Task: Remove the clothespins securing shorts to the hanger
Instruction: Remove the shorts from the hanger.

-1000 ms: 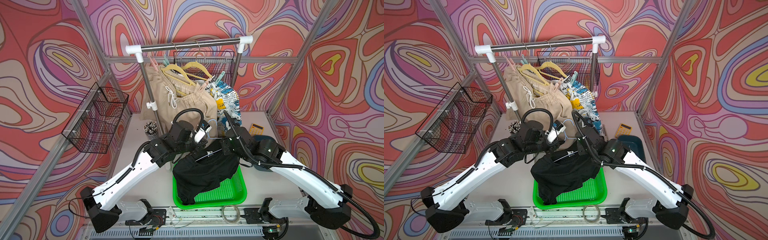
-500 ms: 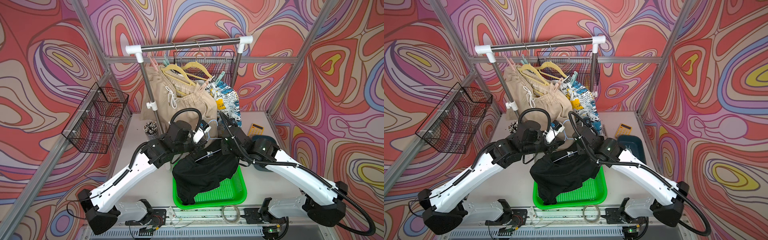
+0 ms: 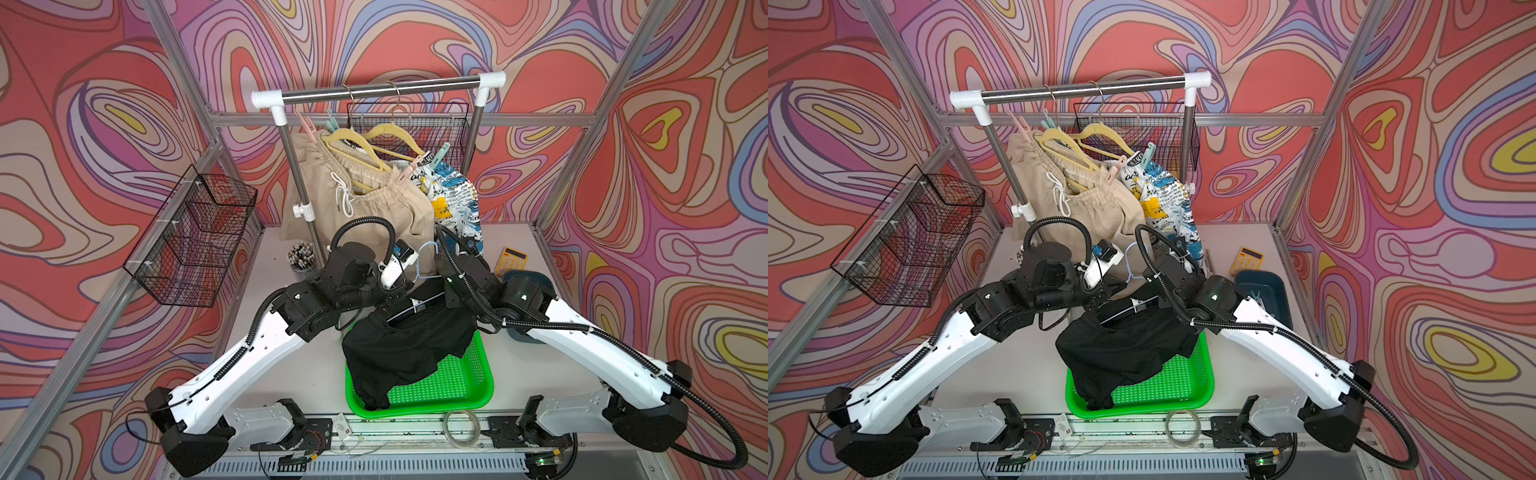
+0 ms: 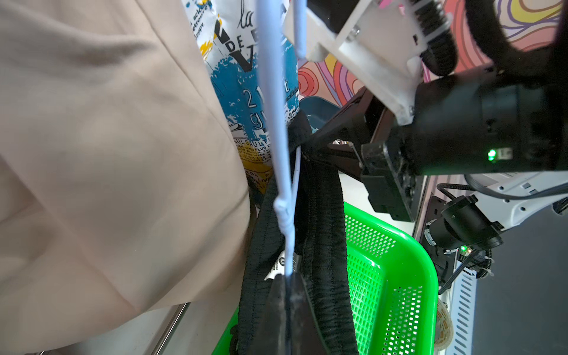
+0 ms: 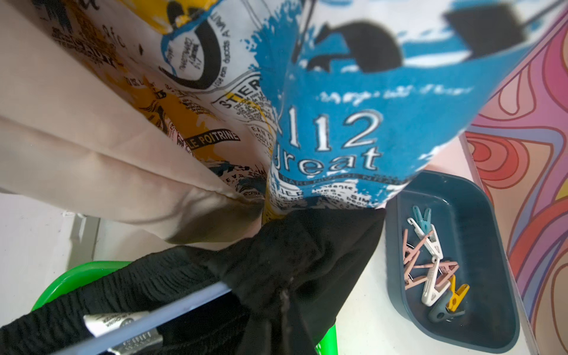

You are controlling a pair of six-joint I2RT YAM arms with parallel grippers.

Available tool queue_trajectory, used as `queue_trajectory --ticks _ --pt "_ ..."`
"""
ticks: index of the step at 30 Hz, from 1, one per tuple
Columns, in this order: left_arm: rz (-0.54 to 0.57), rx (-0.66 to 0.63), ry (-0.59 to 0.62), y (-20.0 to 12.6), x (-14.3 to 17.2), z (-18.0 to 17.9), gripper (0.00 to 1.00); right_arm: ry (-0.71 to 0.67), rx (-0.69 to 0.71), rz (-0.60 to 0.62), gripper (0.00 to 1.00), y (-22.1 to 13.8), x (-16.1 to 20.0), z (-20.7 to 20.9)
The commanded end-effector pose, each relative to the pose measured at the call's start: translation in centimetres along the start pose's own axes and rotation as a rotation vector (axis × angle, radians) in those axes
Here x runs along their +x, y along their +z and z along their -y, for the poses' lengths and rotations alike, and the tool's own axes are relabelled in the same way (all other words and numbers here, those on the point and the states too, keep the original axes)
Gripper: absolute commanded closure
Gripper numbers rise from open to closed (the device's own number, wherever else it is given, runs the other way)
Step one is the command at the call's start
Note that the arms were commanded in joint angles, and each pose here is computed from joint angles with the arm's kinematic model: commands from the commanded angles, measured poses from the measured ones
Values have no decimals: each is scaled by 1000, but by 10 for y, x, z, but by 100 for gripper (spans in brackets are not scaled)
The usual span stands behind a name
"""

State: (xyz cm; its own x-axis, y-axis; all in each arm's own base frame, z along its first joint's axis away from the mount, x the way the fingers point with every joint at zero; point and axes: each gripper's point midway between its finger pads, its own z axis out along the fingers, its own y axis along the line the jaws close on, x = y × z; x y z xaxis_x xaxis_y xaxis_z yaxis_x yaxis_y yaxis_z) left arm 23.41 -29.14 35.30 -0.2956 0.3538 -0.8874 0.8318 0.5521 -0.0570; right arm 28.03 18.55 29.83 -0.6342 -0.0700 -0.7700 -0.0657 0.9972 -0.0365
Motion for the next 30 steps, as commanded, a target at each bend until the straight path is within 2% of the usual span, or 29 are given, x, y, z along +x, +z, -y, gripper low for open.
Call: queue_trajectory --ticks 1,13,24,30 --pt "97 15 20 -13 -22 4 100 17 60 23 100 -11 -3 19" --pt "148 31 35 -37 -25 11 100 75 133 35 100 -17 -4 62" --pt "219 11 35 -62 -24 8 100 141 82 1 100 -6 2 79" --pt "229 -15 28 -64 -23 1 100 157 67 -13 100 -5 6 79"
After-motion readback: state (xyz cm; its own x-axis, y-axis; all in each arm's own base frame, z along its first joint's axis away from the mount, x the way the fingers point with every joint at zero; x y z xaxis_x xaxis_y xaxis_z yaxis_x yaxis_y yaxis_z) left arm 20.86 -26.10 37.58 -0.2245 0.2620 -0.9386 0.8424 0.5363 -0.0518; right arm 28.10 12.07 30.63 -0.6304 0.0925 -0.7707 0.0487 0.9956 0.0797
